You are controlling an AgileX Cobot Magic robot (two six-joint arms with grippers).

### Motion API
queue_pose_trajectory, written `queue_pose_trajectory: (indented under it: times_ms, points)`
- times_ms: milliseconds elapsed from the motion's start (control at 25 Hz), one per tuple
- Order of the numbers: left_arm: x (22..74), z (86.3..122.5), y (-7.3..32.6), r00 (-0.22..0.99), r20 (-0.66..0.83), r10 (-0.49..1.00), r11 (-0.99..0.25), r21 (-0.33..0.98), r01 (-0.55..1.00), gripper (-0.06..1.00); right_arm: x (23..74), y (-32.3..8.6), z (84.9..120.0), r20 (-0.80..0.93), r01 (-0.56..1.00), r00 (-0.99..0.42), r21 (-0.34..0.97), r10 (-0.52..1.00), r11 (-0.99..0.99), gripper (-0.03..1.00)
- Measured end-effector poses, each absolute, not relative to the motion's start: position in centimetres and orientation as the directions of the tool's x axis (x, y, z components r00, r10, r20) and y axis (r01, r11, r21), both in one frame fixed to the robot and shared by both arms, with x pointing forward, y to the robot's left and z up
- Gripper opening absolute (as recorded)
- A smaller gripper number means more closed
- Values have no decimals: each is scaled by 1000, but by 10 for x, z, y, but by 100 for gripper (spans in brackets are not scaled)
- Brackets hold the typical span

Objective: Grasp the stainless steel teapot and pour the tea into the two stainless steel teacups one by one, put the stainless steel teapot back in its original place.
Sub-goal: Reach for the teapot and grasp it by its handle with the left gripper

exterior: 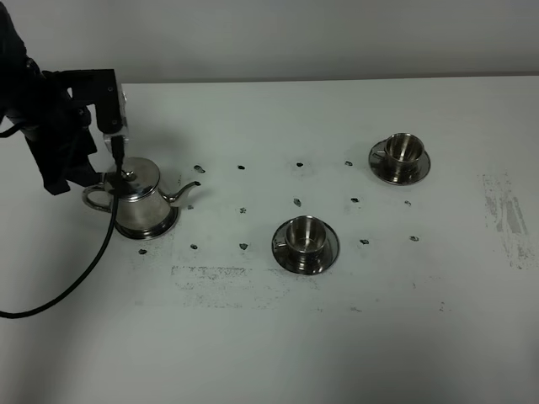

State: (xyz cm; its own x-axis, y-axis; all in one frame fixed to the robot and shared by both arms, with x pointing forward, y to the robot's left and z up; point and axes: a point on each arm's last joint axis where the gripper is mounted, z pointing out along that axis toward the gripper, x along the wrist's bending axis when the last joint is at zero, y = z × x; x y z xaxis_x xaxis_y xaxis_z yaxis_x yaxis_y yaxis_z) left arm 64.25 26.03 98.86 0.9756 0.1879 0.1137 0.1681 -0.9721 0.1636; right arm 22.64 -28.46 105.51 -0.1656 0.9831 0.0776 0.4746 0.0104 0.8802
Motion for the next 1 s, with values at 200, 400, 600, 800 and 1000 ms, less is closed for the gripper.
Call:
queue_pose_trajectory:
  times_ms: [200,400,600,800,1000]
  points:
    - [641,988,254,982,119,148,-982,133,132,47,226,-285,1055,78,475,-166,880,983,10,24]
    - [641,988,254,985,131,115,-991,86,104,47,226,-285,1055,78,475,-166,880,983,10,24]
    - [643,982,249,988,129,90,-995,63,82,47,226,-285,1055,78,475,-166,880,983,10,24]
    - [645,973,241,990,119,71,-996,59,64,47,226,-285,1055,78,475,-166,880,983,10,24]
    - [646,965,240,993,104,59,-998,43,54,47,226,-285,1055,78,475,-166,880,983,10,24]
